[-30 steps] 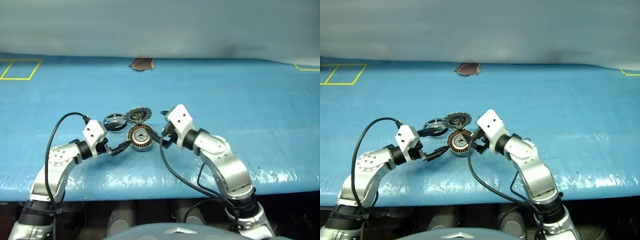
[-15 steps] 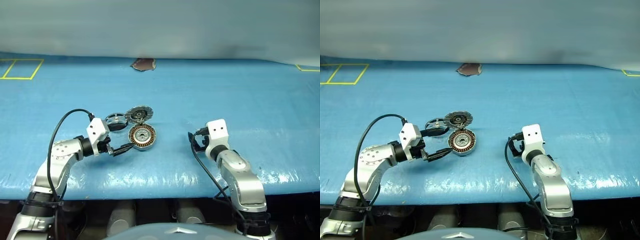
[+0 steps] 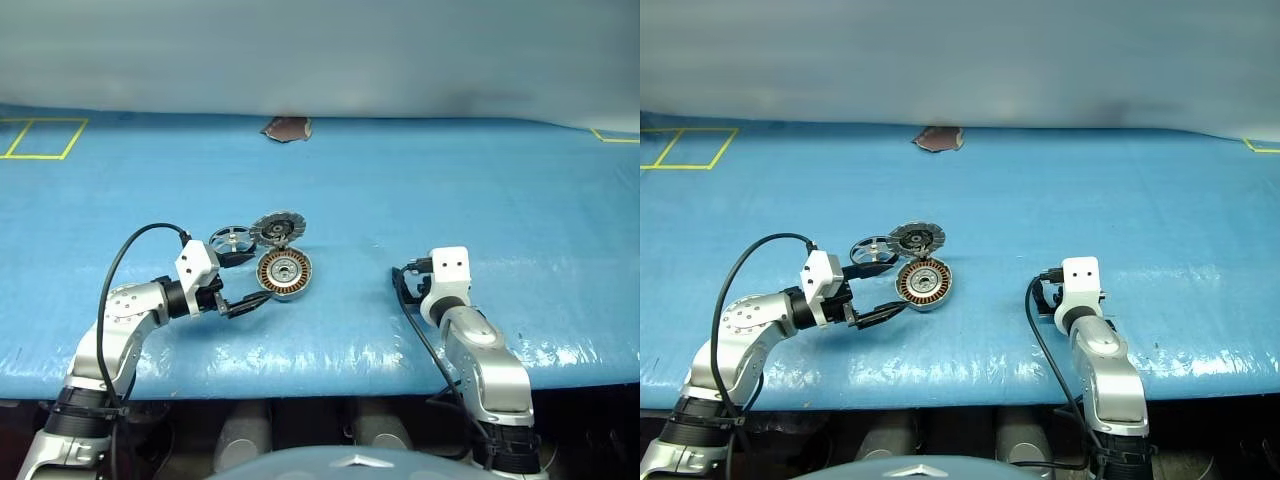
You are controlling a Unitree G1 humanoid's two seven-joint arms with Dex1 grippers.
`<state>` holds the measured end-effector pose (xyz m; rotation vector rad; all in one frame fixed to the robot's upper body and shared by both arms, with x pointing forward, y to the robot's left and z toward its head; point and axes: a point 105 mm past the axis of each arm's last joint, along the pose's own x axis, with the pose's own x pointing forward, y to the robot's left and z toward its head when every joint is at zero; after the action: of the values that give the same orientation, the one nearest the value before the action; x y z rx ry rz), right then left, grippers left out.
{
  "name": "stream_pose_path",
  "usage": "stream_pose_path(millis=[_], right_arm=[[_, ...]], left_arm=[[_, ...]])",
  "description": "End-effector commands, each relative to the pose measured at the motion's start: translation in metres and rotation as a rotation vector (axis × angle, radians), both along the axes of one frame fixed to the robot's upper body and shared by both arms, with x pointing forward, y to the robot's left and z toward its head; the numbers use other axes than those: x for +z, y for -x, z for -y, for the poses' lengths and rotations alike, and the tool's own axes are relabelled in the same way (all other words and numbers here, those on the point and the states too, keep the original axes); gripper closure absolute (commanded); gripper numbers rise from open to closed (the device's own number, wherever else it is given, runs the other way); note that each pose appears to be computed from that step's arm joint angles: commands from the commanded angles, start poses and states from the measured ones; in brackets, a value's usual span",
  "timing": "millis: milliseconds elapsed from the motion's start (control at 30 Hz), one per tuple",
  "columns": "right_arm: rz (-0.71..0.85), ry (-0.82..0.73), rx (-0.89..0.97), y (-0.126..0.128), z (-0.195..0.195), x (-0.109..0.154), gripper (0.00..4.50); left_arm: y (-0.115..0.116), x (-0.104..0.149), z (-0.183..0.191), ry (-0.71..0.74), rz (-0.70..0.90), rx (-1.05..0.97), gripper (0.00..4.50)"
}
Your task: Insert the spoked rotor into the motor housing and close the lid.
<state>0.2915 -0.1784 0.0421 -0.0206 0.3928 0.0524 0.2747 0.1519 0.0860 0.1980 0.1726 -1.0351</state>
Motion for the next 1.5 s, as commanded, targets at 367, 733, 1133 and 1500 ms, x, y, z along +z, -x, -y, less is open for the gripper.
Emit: stream_pose_path(millis=[367,733,1133,1500], right_arm=[[-0.032,-0.04,-0.011,0.004,-0.004,-0.003,2.01],[-0.008,-0.047,0.049,0.001,-0.016,0.004,3.78],[0.225,-0.124,0.604,0.003,-0.132,0.083,3.78],[0.151,-0.11,0.885,0.013,-0.196,0.069,3.78]], left_arm=[[-0.001,0.008,0.001,0.009,0.03,0.007,0.0],[0.002,0.006,-0.003,0.003,0.022,0.019,0.0],[0.012,-0.003,-0.014,-0.049,-0.018,0.045,0.0],[0.011,0.0,-0.015,-0.052,0.005,0.06,0.0]])
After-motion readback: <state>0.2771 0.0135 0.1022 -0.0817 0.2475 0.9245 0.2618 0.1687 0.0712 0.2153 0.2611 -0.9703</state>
